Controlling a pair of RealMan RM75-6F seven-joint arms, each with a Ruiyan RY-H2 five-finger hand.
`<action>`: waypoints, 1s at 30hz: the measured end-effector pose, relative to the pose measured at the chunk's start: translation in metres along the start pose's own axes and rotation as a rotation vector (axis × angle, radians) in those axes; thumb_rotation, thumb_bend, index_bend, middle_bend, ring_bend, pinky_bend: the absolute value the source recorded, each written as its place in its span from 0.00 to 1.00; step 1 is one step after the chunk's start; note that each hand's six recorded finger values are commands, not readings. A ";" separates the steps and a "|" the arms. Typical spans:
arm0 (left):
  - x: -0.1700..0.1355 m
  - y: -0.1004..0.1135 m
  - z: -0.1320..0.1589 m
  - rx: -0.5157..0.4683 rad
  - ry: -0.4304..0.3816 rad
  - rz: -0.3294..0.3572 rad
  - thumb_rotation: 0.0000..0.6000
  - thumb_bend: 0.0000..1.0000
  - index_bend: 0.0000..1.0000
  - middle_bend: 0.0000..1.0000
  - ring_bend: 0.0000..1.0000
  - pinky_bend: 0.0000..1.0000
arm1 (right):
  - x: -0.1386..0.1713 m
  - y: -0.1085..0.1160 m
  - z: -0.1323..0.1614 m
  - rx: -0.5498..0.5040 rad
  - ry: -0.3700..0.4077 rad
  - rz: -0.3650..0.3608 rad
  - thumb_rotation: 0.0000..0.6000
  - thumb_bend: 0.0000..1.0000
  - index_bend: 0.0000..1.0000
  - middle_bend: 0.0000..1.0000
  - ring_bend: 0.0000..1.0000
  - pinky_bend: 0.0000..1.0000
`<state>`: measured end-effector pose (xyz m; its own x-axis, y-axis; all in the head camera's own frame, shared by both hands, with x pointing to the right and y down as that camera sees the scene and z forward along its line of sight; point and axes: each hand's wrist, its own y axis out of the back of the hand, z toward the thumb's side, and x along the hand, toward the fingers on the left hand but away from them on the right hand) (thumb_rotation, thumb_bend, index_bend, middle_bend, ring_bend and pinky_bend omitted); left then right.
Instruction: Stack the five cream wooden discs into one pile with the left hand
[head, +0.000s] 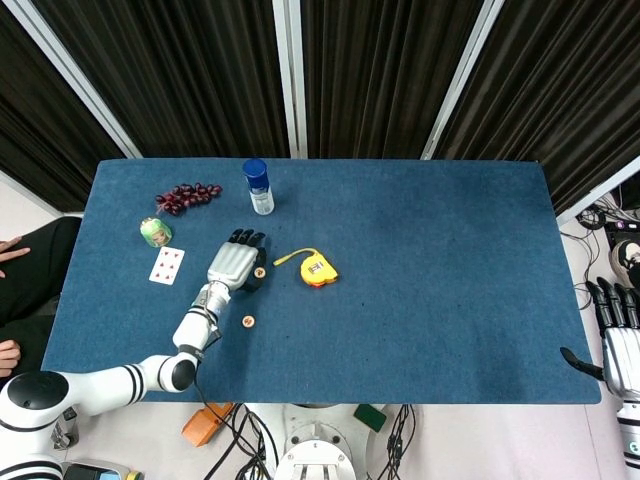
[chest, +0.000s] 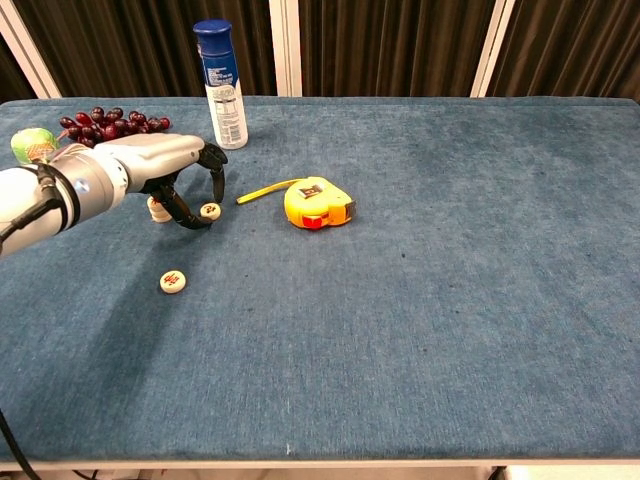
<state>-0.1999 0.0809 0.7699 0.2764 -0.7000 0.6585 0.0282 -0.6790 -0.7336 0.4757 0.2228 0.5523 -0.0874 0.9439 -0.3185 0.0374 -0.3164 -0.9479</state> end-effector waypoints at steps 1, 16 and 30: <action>0.000 0.000 -0.001 0.004 0.001 0.000 1.00 0.31 0.45 0.08 0.00 0.00 | 0.000 0.000 0.000 0.000 -0.002 0.001 1.00 0.21 0.00 0.09 0.00 0.01; -0.002 0.006 -0.006 0.013 -0.001 0.025 1.00 0.39 0.52 0.08 0.00 0.00 | -0.001 0.000 0.002 0.003 0.002 0.000 1.00 0.21 0.01 0.09 0.00 0.01; -0.038 0.038 -0.032 -0.054 0.000 0.046 1.00 0.36 0.52 0.08 0.00 0.00 | -0.003 -0.002 0.008 0.000 0.021 0.004 1.00 0.20 0.01 0.09 0.00 0.01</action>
<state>-0.2402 0.0745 0.7223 0.2764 -0.7310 0.6239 -0.0362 -0.6566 -0.7533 0.4682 0.2198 0.5552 -0.0661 0.9444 -0.3222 0.0376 -0.3203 -0.9466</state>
